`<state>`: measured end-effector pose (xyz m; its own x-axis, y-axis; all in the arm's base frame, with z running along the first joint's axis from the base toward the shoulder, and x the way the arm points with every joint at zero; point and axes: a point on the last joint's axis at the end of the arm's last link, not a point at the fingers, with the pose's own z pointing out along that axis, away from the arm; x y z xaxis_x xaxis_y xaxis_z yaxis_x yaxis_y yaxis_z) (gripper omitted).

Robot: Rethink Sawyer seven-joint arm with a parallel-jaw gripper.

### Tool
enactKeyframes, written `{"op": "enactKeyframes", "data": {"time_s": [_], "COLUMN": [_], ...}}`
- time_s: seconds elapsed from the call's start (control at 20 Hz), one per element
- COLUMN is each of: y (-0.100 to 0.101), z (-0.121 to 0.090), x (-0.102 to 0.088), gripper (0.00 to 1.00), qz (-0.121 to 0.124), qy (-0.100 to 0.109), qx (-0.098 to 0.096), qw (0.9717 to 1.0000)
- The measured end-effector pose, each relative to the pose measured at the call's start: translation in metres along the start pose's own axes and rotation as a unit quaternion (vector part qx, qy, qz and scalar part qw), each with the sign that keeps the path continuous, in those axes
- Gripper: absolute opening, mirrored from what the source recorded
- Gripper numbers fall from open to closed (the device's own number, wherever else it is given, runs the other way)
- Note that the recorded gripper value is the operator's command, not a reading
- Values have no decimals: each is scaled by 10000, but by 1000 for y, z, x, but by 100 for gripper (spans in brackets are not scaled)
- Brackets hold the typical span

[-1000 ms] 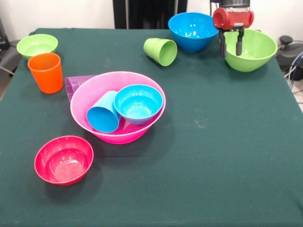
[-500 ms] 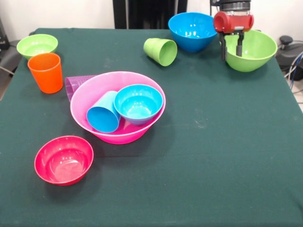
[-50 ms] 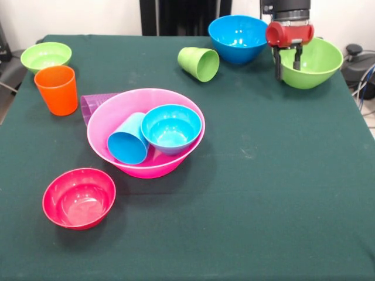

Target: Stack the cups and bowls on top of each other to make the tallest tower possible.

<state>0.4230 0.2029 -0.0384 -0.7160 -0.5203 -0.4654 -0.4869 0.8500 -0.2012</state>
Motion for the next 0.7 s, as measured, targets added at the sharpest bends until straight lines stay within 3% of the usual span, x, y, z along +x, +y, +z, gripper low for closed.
{"op": "enactKeyframes", "data": {"time_s": [0.55, 0.6, 0.7], "y": [6, 4, 3], "z": [12, 10, 10], "x": [17, 18, 17], "gripper": [100, 0, 0], "qz": [-57, -64, -61], "qy": [-17, -49, -74], "qx": [-136, -139, -133], "qw": [9999, 9999, 9999]}}
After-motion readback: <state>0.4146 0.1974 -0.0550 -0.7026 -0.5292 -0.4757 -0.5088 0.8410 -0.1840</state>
